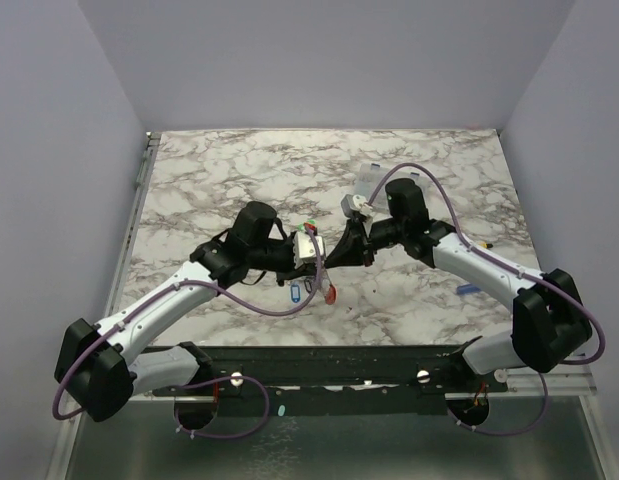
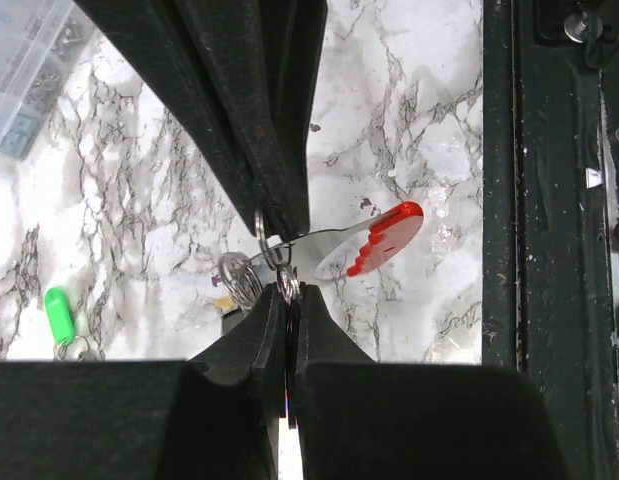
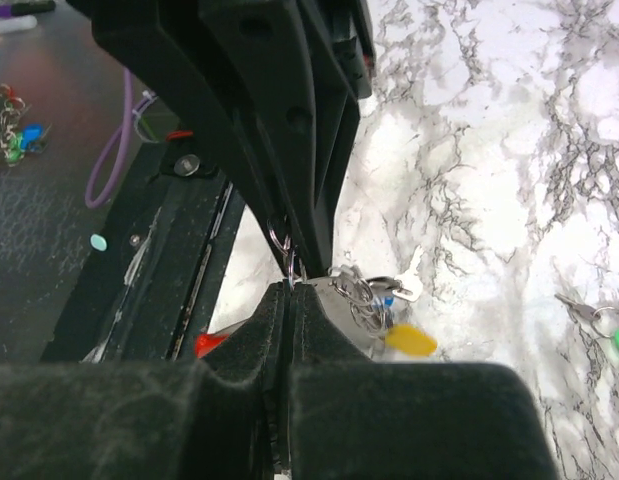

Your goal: Remove the keys from the keyring

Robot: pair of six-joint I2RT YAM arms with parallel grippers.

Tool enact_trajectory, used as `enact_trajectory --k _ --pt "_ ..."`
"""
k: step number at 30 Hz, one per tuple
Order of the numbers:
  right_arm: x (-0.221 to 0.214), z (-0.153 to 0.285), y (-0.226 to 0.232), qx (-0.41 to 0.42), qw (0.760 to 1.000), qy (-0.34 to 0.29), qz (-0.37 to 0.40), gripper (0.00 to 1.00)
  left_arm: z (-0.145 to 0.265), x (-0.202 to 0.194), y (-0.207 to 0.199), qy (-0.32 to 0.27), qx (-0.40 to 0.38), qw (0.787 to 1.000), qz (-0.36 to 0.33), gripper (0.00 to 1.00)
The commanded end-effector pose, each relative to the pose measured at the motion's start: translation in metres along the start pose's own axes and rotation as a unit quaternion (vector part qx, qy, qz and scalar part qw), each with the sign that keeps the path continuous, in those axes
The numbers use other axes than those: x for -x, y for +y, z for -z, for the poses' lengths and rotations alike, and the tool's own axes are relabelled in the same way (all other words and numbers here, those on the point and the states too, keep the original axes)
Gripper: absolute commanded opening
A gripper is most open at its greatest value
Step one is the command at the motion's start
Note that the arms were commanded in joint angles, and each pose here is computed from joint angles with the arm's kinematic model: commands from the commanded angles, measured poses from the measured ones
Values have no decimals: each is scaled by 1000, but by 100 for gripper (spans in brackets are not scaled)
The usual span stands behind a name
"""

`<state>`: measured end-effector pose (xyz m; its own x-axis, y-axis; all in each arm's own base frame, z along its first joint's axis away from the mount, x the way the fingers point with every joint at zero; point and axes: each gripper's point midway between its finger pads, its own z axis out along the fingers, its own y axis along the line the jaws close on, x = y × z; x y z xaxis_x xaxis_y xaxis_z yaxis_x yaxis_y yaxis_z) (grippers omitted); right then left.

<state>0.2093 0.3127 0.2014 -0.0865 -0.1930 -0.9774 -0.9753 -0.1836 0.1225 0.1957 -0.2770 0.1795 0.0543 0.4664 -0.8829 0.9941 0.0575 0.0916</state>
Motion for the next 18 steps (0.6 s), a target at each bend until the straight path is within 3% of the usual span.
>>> enact_trajectory --k 1,7,18 --pt "8 7 -3 -15 999 15 47 1 9 -12 -1 19 19 1000 -11 1" --pt "6 8 -1 -13 998 20 57 0 9 -13 3 26 26 999 -10 3" --pt "11 4 5 8 1000 -5 24 1 -3 -10 -7 11 -18 1000 2 17"
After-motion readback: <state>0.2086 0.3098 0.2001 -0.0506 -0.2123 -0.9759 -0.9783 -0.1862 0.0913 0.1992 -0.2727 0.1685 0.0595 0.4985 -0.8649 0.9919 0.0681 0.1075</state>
